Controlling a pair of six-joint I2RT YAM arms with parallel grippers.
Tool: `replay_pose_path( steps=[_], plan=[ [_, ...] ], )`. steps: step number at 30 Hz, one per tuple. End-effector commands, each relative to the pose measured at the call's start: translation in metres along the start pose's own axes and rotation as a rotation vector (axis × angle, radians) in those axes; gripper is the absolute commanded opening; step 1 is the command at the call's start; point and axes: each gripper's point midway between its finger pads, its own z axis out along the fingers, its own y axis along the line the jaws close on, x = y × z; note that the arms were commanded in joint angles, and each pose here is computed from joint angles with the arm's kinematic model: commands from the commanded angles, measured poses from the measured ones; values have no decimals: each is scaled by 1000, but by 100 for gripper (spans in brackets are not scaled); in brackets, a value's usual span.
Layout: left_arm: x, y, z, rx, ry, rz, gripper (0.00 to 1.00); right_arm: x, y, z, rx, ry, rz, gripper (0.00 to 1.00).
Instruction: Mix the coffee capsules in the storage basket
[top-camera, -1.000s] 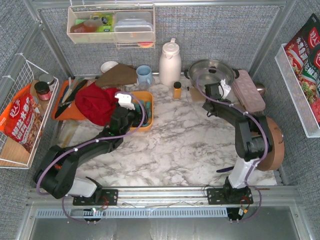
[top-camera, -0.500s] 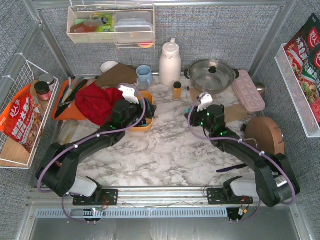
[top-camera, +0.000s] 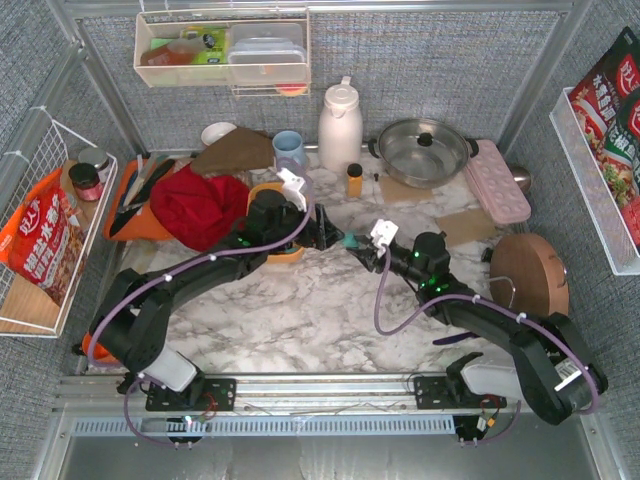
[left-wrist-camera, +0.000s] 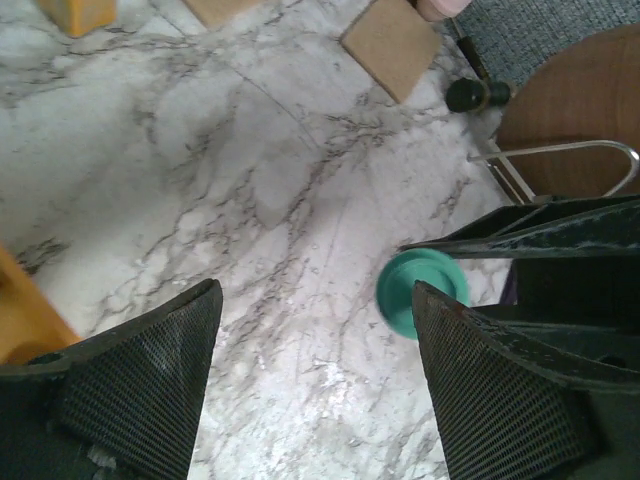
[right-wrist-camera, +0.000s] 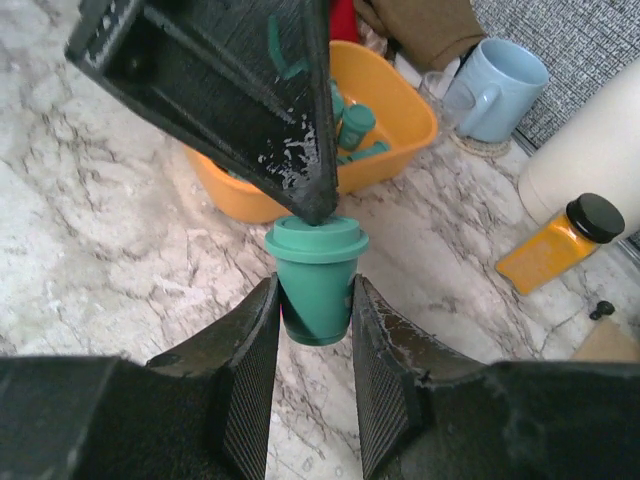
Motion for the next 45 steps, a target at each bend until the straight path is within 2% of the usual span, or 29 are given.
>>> replay_pose_path(
  steps=[1, 14, 23, 26, 29, 34, 36, 40, 45],
  plan=[
    [13, -26, 4, 102, 48, 21, 86, -20, 11, 4, -84, -79, -159, 33],
    [2, -40, 0, 116, -49, 29, 85, -12, 17, 4, -119, -24, -175, 31],
    [-11, -34, -20, 46, -126, 53, 87, -15, 17, 10, -126, -14, -177, 30],
    [-13, -33, -22, 29, -119, 57, 87, -16, 18, 19, -138, -16, -180, 30],
    [-23, -18, -34, -87, -159, 57, 88, -18, 17, 37, -158, -15, -178, 30],
    [-45, 33, -83, -410, -339, 7, 92, -21, 13, 81, -169, -29, -131, 31],
    [-48, 49, -103, -490, -399, -22, 94, -22, 9, 100, -170, -46, -88, 31],
    [-43, 67, -127, -561, -440, -40, 96, -11, 16, 134, -192, -50, -7, 35],
    [-39, 76, -137, -599, -444, -40, 98, 2, 23, 165, -202, -16, 55, 40]
  ],
)
